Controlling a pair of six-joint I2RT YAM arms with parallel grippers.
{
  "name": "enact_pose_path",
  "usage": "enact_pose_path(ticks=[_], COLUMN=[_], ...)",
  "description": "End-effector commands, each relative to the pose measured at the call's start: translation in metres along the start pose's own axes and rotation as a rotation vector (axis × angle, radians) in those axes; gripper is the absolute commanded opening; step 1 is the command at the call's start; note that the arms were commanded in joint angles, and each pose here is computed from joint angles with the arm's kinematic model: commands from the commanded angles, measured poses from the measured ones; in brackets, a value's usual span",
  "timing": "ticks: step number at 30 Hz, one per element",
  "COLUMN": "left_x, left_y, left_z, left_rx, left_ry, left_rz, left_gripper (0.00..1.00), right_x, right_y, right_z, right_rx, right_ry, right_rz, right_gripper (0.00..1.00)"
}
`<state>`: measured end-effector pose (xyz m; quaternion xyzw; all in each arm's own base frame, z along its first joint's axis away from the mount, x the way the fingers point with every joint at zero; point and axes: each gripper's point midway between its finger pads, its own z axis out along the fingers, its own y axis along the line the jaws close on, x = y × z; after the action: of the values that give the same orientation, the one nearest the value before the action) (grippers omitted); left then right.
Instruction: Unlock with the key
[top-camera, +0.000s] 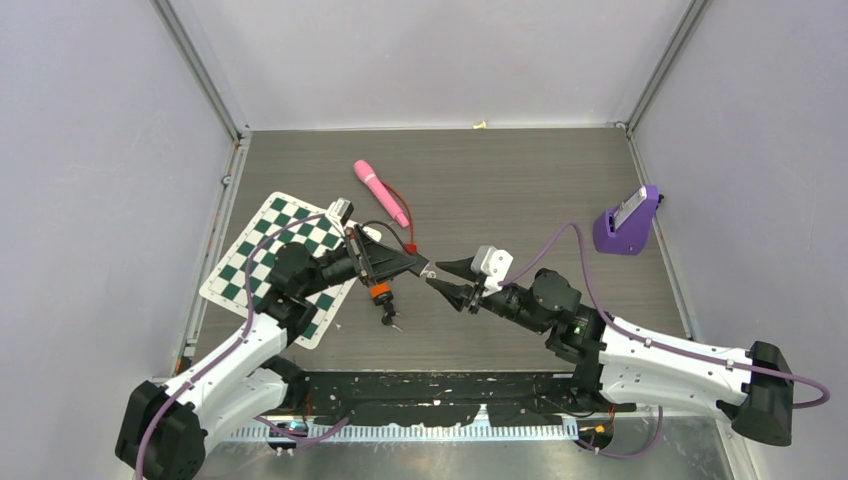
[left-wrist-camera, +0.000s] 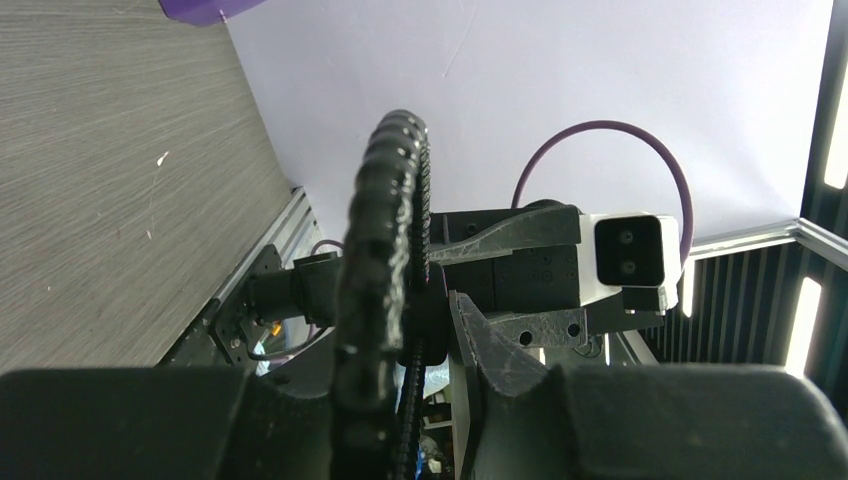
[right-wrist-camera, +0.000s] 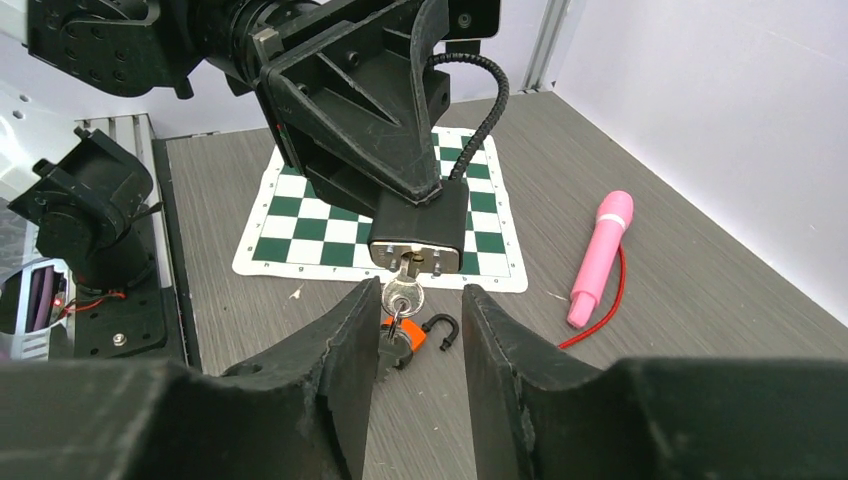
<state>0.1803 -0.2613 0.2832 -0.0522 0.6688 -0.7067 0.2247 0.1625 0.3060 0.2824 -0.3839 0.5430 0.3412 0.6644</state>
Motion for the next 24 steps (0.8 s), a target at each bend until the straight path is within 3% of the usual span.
enact_pose_path(ticks=[1,7,14,24], left_x=[-0.003,-0.002,-0.002,-0.001], left_y=[-0.037,-0.04,-0.045,-0.057], left_z=[-0.002,-0.002,-0.003,-0.007], left_rx=[0.1,0.111,0.135,0.21], left_ry=[0.002,0.002,-0.002,-0.01], left_rz=[0.078,0.086,0.111,0.175], left_gripper=[0.0,0.0,0.0,0.0], right_x=[-0.031,-0.029,-0.035,-0.041], right_y=[-0.001,0.0,0.006,-0.002], right_z=[0.006,0.007,0.005,0.005], right_rx=[-0.001,-0.002,-0.036,0.033], right_ry=[-0.078,-0.074,-0.096,-0.125], right_rz=[0.012,0.014,0.032,0.233], right_gripper=[0.41,0.32,0.06,0.05])
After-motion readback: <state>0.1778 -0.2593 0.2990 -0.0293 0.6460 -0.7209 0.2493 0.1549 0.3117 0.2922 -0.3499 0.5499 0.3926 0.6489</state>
